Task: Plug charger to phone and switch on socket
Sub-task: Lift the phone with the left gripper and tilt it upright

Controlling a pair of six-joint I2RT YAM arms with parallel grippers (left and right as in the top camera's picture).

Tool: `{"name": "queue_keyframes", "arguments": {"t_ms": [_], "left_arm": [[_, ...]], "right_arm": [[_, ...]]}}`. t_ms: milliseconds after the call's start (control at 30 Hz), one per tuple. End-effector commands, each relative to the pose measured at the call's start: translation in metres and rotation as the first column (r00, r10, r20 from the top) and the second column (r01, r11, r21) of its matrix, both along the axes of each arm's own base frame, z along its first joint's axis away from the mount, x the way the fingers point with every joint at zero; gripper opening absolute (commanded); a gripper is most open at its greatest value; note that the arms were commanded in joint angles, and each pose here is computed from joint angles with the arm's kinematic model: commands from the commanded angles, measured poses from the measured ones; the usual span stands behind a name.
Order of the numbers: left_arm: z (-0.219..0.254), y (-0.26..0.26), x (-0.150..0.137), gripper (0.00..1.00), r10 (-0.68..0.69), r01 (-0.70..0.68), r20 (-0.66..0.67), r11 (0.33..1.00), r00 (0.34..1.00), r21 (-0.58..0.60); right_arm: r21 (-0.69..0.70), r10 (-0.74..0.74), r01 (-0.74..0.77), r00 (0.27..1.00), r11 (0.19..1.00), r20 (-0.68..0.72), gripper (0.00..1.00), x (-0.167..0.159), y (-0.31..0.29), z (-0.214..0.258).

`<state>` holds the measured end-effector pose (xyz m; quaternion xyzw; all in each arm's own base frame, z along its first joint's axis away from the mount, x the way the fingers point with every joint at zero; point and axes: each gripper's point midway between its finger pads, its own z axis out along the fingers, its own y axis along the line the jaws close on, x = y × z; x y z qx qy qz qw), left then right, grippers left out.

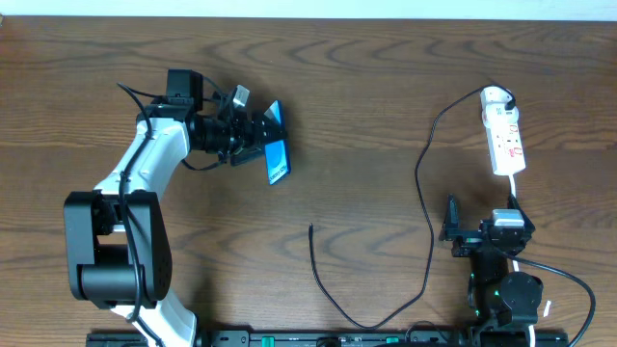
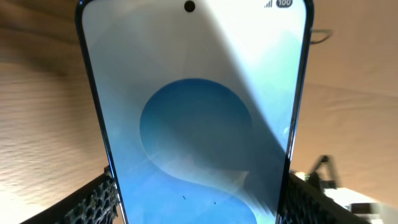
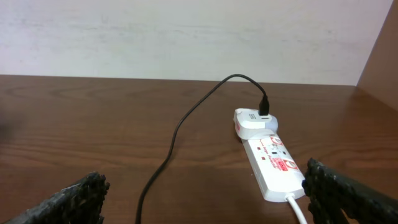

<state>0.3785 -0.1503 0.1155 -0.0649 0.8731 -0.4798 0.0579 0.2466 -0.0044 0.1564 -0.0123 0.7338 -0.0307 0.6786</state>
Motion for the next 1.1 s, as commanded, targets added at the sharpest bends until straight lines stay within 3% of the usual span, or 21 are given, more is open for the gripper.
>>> {"name": "queue_keyframes", "arguments": {"t_ms": [0, 200, 400, 667, 1067], "left_arm": [[0.036, -0.012, -0.003, 0.07, 0.01, -0.021, -0.064, 0.985, 0.998, -0.17], [0.053, -0.018, -0.001, 0.07, 0.023, -0.069, -0.169, 0.96, 0.985, -0.27], [0.054, -0.018, 0.001, 0.08, 0.068, -0.16, -0.313, 0.947, 0.947, -0.278], [0.066, -0.022, -0.001, 0.07, 0.041, -0.187, -0.398, 0.923, 0.916, -0.335], [0.071, -0.023, -0.003, 0.07, 0.048, -0.302, -0.604, 0.895, 0.795, -0.327]], "right_arm": [[-0.009, 0.005, -0.004, 1.0, 1.0, 0.004, 0.99, 0.0, 0.001, 0.001], [-0.009, 0.005, -0.004, 1.0, 1.0, 0.004, 0.99, 0.0, 0.001, 0.001], [-0.009, 0.005, -0.004, 1.0, 1.0, 0.004, 0.99, 0.0, 0.001, 0.001], [-0.009, 0.005, -0.004, 1.0, 1.0, 0.004, 0.99, 0.0, 0.001, 0.001], [-0.009, 0.005, -0.004, 1.0, 1.0, 0.004, 0.99, 0.0, 0.001, 0.001]]}}
